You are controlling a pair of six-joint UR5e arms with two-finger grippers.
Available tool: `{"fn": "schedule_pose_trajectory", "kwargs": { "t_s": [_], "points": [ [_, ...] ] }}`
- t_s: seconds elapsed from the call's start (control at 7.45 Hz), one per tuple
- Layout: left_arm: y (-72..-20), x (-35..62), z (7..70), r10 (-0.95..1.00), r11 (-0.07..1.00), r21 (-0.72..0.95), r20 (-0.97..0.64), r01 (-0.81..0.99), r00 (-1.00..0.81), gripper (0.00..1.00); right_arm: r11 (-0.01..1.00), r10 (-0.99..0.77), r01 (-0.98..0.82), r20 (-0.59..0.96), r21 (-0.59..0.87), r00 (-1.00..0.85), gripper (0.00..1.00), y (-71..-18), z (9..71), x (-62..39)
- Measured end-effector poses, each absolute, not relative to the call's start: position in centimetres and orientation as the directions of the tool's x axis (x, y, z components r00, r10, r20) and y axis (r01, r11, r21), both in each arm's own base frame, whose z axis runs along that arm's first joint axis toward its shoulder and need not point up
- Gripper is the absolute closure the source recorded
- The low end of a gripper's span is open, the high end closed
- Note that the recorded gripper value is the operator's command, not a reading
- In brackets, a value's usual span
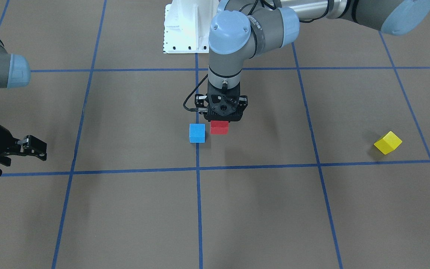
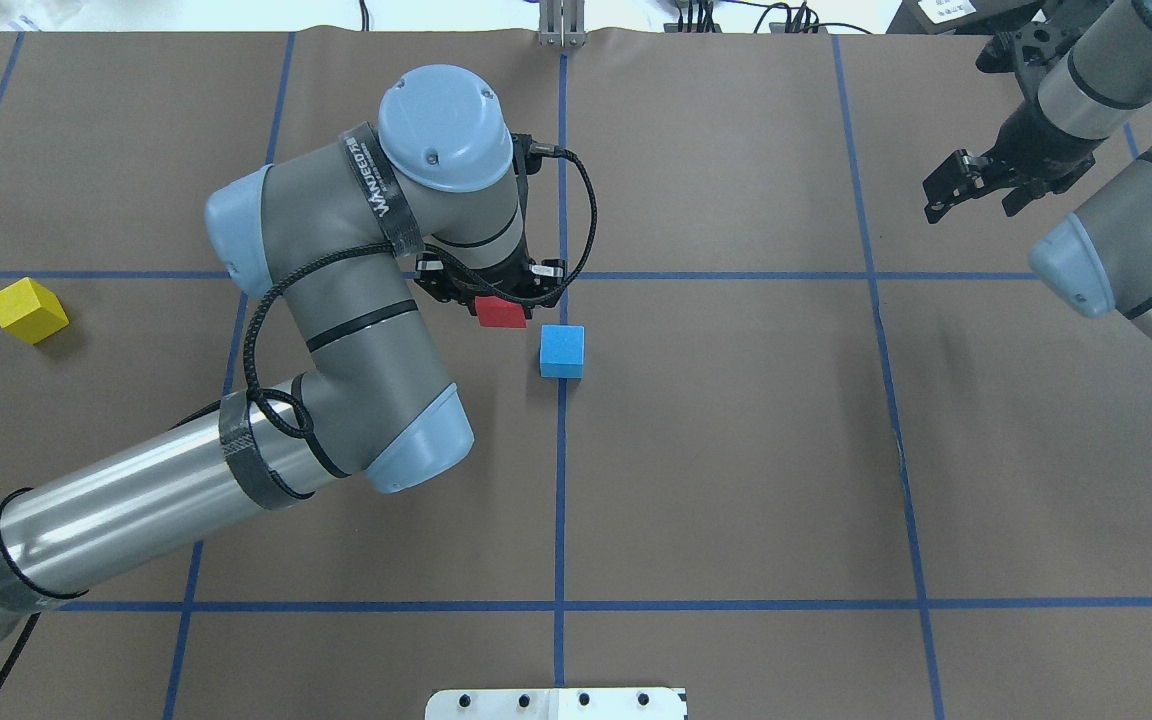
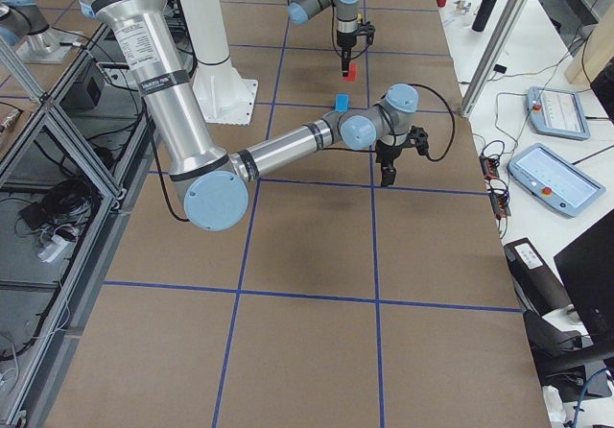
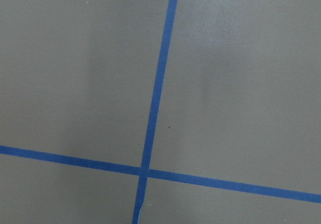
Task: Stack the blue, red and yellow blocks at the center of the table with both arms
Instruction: 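Carry the red cube with the left gripper over the blue cube, then lower the red cube onto the blue cube and open the left gripper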
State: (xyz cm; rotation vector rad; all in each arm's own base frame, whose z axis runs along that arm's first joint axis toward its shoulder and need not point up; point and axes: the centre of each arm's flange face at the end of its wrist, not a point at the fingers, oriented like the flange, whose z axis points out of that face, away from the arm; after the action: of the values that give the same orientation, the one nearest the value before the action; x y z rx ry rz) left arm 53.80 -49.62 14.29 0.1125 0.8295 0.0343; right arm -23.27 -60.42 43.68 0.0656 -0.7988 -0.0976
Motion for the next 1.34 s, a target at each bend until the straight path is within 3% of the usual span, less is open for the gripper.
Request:
{"fn": "schedule_pose_trajectory", "kwargs": {
  "t_s": [1.34],
  "points": [
    [-49.4,59.4,13.1,0.012,0.999,0.04,-0.736,0.026,0.677,1.0,0.995,-0.098,0.053,0.711,0.086,0.696,0.0,-60.4,44.0,-22.9]
  ]
}}
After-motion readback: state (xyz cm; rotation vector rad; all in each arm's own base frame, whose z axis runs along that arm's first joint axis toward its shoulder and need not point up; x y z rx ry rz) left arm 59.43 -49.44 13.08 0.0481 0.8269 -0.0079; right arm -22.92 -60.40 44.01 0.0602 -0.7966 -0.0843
